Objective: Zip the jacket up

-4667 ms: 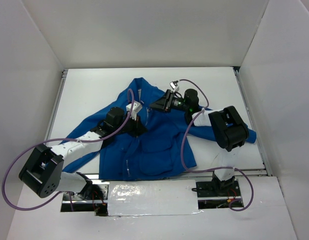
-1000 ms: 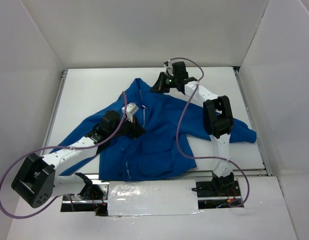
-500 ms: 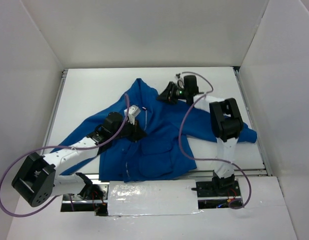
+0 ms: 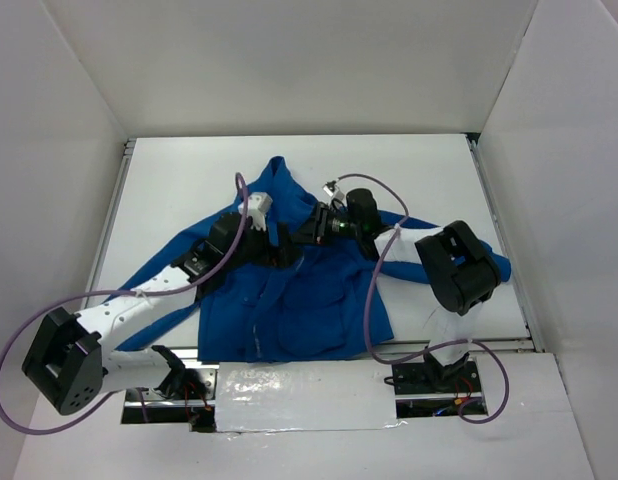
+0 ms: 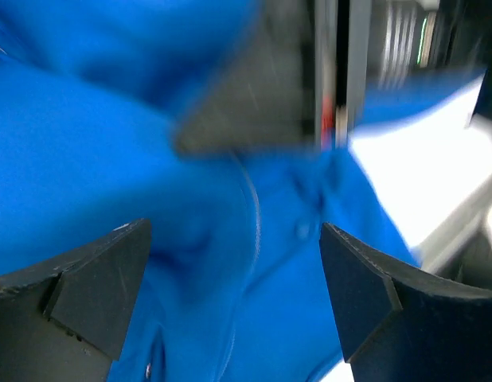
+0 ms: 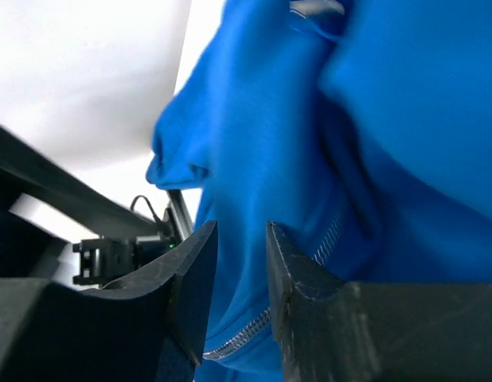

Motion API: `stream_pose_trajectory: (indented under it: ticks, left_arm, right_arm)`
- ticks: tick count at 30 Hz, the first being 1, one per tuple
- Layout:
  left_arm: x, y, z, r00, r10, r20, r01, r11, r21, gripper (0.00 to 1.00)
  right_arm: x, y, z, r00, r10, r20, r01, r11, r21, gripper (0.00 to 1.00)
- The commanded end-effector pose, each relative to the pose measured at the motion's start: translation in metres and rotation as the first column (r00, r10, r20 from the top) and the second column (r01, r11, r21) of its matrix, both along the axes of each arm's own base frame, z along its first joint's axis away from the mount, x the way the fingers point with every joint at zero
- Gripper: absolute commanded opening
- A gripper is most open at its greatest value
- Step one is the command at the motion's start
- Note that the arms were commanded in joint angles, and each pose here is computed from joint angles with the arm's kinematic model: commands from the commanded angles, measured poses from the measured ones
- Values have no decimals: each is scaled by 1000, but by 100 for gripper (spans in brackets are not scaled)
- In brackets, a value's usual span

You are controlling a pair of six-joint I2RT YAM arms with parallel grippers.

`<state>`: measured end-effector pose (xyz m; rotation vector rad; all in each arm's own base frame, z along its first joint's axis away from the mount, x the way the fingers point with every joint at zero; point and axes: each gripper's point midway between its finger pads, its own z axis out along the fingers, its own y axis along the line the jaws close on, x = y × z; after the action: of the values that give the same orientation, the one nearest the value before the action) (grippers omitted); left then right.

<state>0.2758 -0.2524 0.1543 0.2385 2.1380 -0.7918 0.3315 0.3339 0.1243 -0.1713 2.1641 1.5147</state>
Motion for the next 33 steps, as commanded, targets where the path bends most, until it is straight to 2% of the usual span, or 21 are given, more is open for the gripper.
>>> stream_pose_trajectory:
  ticks: [1, 4, 8, 10, 13, 19, 22, 23, 25, 26, 28, 29, 30, 33]
  left_arm:
    - [44, 25, 28, 961, 275, 15, -275, 961, -29, 99]
    - [71, 46, 14, 914, 399, -71, -402, 915, -34, 99]
    - [93, 29, 10, 932, 351, -89, -360, 926, -115, 97]
    - [106, 22, -5, 922, 362, -135, -374, 924, -74, 95]
    - [110, 19, -32, 902, 381, -205, -394, 919, -26, 91]
    - [101, 14, -57, 894, 374, -246, -391, 920, -23, 86]
    - [95, 13, -71, 891, 359, -276, -378, 926, -14, 67]
    - [94, 12, -74, 891, 355, -282, -373, 928, -11, 57]
    - [89, 13, -81, 891, 348, -291, -366, 931, -7, 51]
    - [86, 13, -81, 899, 332, -284, -352, 936, -17, 38]
    - [82, 13, -77, 909, 317, -271, -337, 941, -30, 25]
    - [80, 15, -77, 916, 310, -255, -329, 944, -33, 4]
    - [80, 16, -68, 923, 307, -233, -325, 944, -46, 0]
    - [84, 22, -48, 950, 277, -146, -289, 955, -70, 0]
  right_arm:
    - [7, -6, 24, 993, -69, 94, 62, 995, 72, 37]
    - [9, -19, 37, 979, -150, 139, 144, 988, 53, 39]
    - [-1, -33, 35, 971, -204, 122, 202, 979, 30, 44]
    - [-5, -42, 48, 958, -247, 146, 239, 969, 65, 47]
    - [-20, -47, 51, 961, -237, 145, 229, 971, 65, 47]
    - [-32, -48, 45, 968, -201, 149, 195, 979, 54, 47]
    - [-35, -48, 43, 971, -191, 144, 183, 981, 62, 47]
    - [-37, -48, 40, 973, -188, 138, 181, 982, 59, 47]
    - [-39, -47, 38, 975, -179, 135, 172, 983, 58, 47]
    - [-39, -47, 37, 975, -178, 133, 172, 983, 56, 47]
    - [-40, -46, 37, 976, -171, 134, 165, 985, 56, 47]
    - [-40, -46, 37, 977, -168, 135, 162, 985, 58, 47]
    - [-41, -44, 38, 979, -152, 139, 145, 988, 62, 47]
    - [-44, -42, 42, 978, -126, 167, 114, 990, 80, 47]
